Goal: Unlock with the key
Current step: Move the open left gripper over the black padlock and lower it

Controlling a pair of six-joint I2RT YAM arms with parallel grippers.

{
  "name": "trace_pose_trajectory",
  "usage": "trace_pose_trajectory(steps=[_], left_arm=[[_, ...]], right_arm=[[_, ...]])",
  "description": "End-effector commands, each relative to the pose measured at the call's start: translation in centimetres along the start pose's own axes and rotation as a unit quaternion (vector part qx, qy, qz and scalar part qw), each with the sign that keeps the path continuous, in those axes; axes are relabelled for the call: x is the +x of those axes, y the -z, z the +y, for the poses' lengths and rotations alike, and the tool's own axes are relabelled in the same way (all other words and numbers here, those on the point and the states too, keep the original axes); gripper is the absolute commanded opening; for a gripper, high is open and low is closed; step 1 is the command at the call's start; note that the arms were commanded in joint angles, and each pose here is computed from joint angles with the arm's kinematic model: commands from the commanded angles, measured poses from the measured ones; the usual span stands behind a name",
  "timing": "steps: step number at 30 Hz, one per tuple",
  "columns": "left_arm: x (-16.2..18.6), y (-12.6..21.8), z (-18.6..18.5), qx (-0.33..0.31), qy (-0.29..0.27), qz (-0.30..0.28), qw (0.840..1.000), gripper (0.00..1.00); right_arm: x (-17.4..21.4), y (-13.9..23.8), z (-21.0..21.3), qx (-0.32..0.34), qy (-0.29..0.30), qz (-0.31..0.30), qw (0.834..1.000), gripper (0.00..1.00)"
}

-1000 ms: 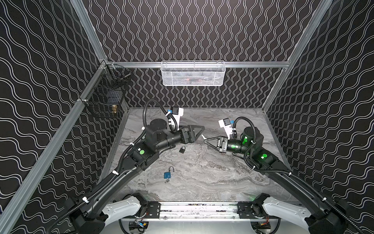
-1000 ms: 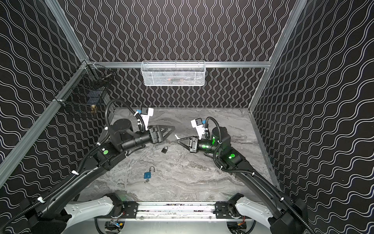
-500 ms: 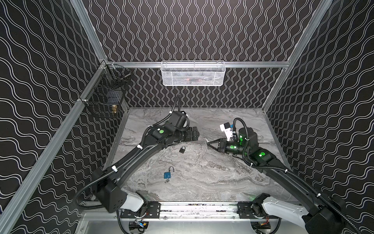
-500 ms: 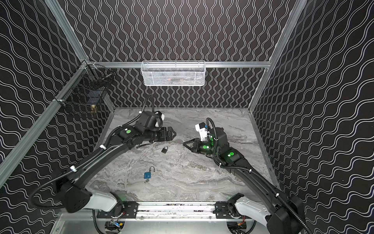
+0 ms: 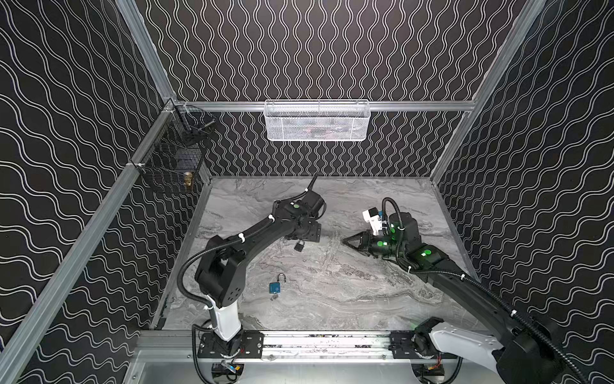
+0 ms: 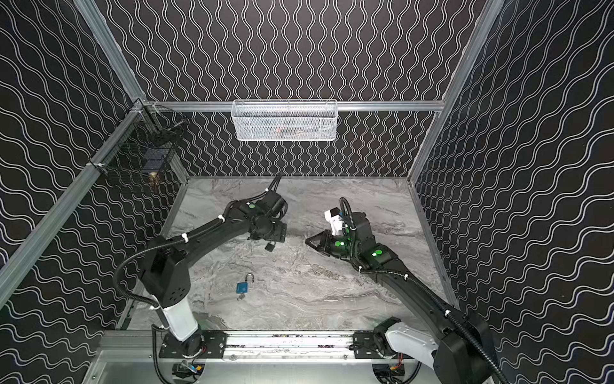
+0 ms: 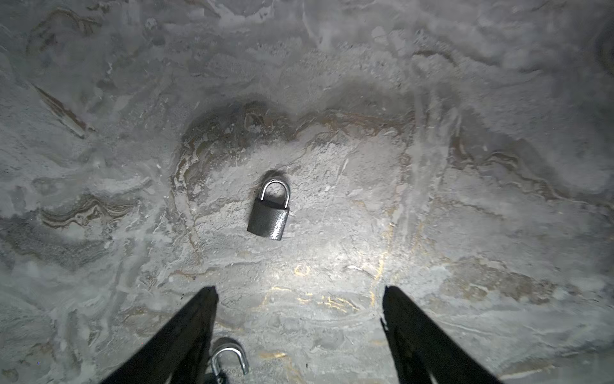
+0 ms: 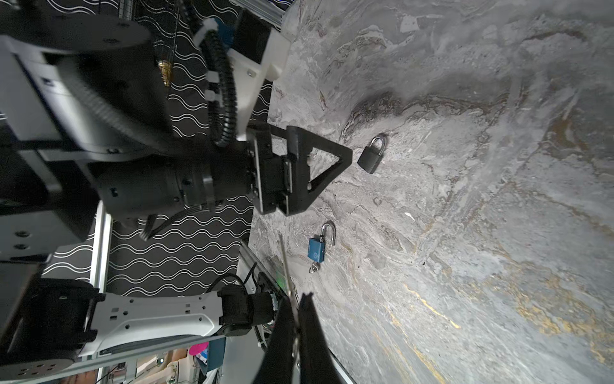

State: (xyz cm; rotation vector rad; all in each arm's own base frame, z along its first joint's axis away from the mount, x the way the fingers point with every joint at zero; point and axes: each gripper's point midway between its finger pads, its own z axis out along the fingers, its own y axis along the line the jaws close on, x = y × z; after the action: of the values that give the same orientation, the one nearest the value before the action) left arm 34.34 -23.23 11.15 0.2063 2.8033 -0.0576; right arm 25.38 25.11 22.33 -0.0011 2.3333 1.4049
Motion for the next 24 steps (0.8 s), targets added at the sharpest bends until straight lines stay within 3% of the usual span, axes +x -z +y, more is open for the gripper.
trace_pose_trajectory(steps=[1, 14, 24], left_arm=[[0.7, -1.6, 0.8, -0.025, -0.01, 0.017, 0.999, 0.8], [1.2, -5.9, 1.1, -0.046, -0.014, 0.054, 0.997, 0.78], [2.1, -7.8, 0.7, -0.022, 0.025, 0.074, 0.997, 0.74]], right_arm=[[-0.1, -0.1, -0.1, 0.001, -0.003, 0.0, 1.0, 0.0], [-0.1, -0.5, -0.6, 0.006, -0.005, 0.002, 1.0, 0.0], [0.1, -0.3, -1.1, 0.012, -0.002, 0.002, 1.0, 0.0]])
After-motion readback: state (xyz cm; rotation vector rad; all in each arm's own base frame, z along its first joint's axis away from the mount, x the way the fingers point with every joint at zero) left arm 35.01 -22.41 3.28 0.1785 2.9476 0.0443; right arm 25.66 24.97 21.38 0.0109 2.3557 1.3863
